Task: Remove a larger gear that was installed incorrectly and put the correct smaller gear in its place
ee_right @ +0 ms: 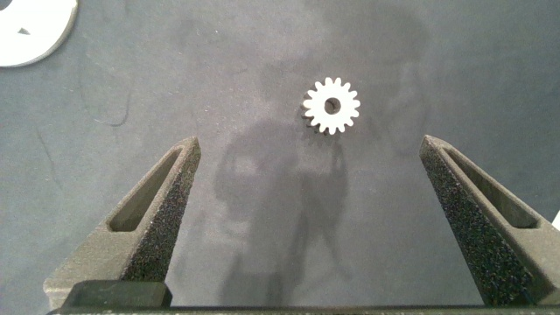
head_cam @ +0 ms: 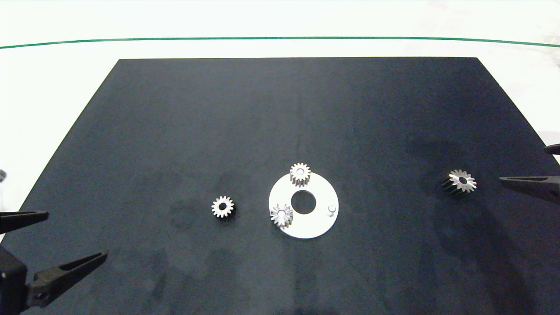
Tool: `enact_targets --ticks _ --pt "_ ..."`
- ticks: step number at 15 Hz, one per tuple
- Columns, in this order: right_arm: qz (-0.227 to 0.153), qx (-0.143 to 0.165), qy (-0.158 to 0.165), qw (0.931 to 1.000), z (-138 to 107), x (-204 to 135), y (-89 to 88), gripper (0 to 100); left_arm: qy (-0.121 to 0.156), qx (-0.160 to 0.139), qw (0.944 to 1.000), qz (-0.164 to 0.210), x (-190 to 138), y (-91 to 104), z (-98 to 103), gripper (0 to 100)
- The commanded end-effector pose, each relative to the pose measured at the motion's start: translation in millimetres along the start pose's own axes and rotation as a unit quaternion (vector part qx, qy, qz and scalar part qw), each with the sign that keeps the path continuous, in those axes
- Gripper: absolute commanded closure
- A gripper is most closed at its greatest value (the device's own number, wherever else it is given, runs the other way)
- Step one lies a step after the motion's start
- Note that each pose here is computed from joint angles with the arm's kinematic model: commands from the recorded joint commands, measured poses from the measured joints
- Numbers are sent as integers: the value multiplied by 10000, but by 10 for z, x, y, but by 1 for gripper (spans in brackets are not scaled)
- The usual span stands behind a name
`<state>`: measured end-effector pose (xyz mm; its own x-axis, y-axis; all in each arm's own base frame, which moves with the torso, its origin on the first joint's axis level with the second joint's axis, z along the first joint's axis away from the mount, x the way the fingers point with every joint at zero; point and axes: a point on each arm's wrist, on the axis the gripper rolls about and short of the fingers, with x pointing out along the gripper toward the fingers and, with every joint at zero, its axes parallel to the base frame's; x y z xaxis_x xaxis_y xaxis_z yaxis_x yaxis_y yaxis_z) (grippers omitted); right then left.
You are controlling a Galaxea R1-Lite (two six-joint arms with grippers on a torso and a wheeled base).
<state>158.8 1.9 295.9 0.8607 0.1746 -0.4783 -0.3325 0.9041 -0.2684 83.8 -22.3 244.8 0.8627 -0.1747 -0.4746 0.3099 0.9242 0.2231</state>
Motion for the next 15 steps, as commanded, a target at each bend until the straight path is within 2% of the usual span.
enact_targets --ticks 1,6,8,10,13,15 --pt "-13 -24 -64 10000 -9 -58 16 0 387 317 9987 -128 263 -71 -1 0" --pt "36 -11 -12 10000 -44 -44 30 0 230 427 9988 27 551 -131 163 0" --pt "42 -8 -41 10000 -45 -60 30 0 301 471 9984 8 637 -150 184 0" --pt "51 -10 -36 10000 -47 -57 33 0 378 549 9976 -165 700 -223 193 0" --pt "80 -6 -7 10000 -63 -46 40 0 326 675 9964 -401 765 -328 224 0" --pt "114 0 -6 9999 -73 -45 44 0 238 811 9946 -596 919 -461 278 0"
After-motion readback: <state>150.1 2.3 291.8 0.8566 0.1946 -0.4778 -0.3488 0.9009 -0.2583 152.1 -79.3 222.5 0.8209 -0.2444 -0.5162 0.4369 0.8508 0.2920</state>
